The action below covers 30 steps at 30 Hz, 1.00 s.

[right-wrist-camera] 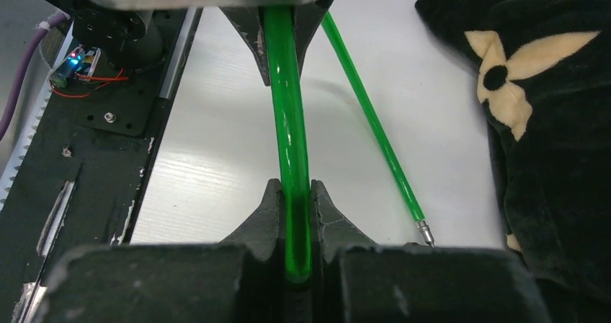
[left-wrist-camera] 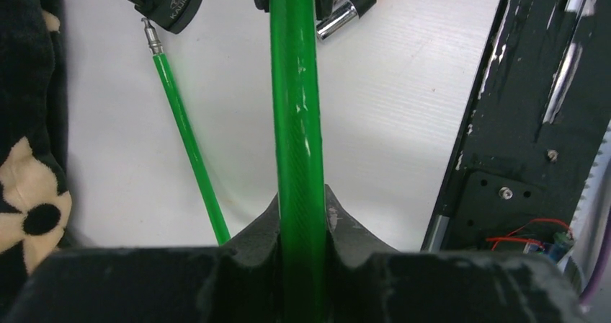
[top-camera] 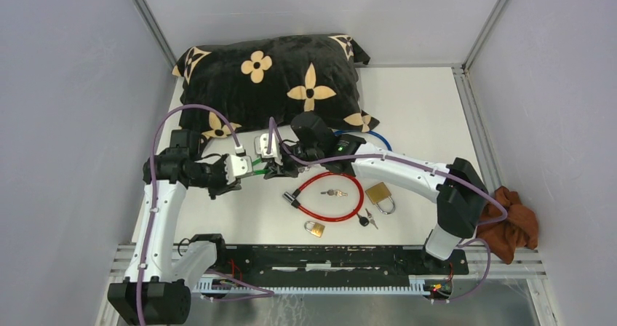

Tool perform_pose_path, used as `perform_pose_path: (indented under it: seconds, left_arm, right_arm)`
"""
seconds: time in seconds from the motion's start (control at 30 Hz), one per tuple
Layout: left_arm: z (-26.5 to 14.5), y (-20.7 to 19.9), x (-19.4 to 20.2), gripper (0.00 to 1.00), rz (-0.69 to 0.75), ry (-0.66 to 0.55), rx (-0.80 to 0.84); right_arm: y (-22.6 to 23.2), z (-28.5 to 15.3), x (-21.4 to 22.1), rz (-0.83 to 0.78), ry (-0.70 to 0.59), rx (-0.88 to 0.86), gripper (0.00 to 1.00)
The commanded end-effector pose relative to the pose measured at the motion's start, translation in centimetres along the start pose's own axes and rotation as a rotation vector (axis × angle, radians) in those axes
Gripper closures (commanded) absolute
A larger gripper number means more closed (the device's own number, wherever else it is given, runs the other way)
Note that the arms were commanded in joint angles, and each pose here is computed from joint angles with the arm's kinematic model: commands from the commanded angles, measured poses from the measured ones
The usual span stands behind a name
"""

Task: Lock with the key
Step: Pick up the lock from the center of the board.

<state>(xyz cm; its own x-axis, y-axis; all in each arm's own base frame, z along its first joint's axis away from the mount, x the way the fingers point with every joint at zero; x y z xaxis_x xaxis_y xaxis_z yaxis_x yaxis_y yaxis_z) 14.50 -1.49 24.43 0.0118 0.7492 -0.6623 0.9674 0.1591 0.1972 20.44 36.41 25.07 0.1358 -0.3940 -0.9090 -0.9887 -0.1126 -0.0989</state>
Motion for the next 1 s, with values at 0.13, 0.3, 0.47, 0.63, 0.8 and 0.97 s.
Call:
perform_pose_path:
  seconds: [0.13, 0.3, 0.47, 0.63, 0.8, 0.97]
  left_arm:
    - [-0.9, -0.2, -3.8, 0.4, -0.105, -0.27, -0.087]
    - [-1.7, 0.2, -4.5, 0.07, -0.169, -0.313, -0.277]
    - [-4.8, 0.5, -9.2, 0.0, -0.239, -0.587, -0.371]
    - [-6.5, -0.2, -10.9, 0.0, -0.201, -0.713, -0.47]
    - [-6.7, -0.2, -10.3, 0.0, -0.168, -0.729, -0.627]
    - [-6.6, 0.2, -9.2, 0.0, -0.197, -0.691, -0.747]
  right_arm:
    - [-0.6, -3.2, -3.1, -0.001, -0.125, 0.099, 1.0]
    - [-0.2, -8.1, -5.0, 0.022, -0.349, 0.091, 1.0]
    - [-0.2, -14.1, -5.4, 0.044, -0.521, 0.097, 1.0]
    - [-0.2, -17.4, -5.8, 0.025, -0.581, 0.174, 1.0]
    - [-0.7, -18.6, -7.4, 0.024, -0.703, 0.213, 1.0]
    - [-0.8, -19.8, -9.8, -0.025, -0.759, 0.179, 1.0]
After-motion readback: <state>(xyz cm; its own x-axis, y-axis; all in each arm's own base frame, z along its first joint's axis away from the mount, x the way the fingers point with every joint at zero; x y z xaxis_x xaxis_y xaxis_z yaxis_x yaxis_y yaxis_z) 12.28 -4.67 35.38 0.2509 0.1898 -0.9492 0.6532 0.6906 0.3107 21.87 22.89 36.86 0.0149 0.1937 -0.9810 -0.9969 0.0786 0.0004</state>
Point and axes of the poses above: each gripper's point midway between its finger pads, its own z axis out along the fingers, its own y axis along the line the jaws close on, x = y × z, the point moved 10 cm from there along -z, back along the fingers, and after that the axes turned 5 degrees about z, right-handed, at the moved point
